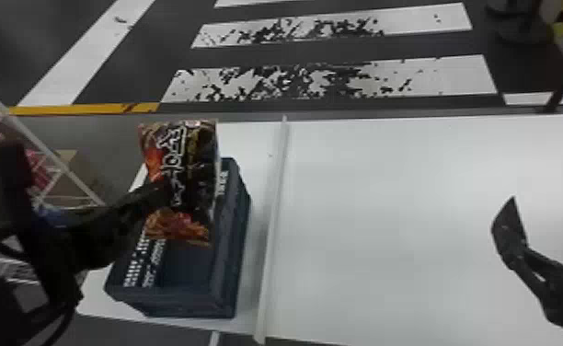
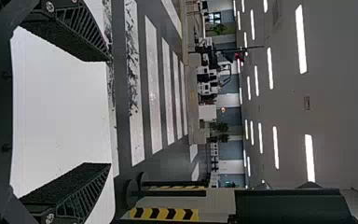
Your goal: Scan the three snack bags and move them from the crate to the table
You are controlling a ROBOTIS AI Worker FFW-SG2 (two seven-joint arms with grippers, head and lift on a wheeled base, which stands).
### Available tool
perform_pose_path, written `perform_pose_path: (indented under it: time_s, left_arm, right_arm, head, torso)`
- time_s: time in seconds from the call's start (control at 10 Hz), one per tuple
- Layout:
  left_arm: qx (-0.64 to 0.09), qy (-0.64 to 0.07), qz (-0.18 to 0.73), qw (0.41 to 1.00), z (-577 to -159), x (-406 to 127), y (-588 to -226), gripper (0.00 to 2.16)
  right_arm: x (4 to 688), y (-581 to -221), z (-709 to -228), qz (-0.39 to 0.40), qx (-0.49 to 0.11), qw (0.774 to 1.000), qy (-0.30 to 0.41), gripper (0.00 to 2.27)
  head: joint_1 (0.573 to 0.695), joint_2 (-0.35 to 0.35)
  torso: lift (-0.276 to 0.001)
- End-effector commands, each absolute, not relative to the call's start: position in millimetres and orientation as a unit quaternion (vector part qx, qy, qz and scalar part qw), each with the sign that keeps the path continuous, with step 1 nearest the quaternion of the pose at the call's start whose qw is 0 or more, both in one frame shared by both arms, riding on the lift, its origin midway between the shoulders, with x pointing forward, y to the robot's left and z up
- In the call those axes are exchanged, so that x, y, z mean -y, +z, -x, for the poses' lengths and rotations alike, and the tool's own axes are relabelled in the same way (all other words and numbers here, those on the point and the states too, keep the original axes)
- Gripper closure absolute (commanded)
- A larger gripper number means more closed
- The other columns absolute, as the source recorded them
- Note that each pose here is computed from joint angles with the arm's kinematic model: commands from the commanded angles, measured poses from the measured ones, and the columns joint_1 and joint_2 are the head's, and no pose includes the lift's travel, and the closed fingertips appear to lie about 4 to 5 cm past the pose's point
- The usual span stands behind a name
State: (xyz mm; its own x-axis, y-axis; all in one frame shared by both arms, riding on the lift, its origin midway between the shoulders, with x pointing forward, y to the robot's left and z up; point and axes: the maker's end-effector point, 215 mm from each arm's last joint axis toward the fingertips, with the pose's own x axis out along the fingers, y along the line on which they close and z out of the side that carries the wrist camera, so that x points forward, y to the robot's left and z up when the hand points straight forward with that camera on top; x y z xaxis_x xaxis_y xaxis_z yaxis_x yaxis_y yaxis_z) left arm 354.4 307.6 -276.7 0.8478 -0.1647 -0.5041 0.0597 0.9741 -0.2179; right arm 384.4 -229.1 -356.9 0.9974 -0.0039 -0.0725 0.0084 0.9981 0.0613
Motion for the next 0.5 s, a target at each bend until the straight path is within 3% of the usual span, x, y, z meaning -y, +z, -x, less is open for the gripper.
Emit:
perform_pose_path:
  time_s: [0.0, 0.2, 0.4]
  left_arm:
    - [-0.265, -0.111, 0.115, 0.951, -356, -262, -273, 1.72]
    - [-0.283, -0.202, 0.112, 0.931, -351, -178, -284, 1.72]
    - [-0.313, -0.256, 0.101, 0.909, -342, -107, -309, 1.71]
  right_arm:
    - [236, -353, -389, -0.027, -0.033, 0.999, -0.009, 0.08]
    - [246, -351, -397, -0.022, -0.036, 0.999, -0.018, 0.08]
    - [255, -346, -401, -0.024, -0.035, 0.999, -0.025, 0.08]
  head:
    - [0.695, 0.136]
    - [0.695, 0.046]
    - [0.695, -0.116]
  torso:
    - [-0.062]
    - [-0.062]
    - [-0.062]
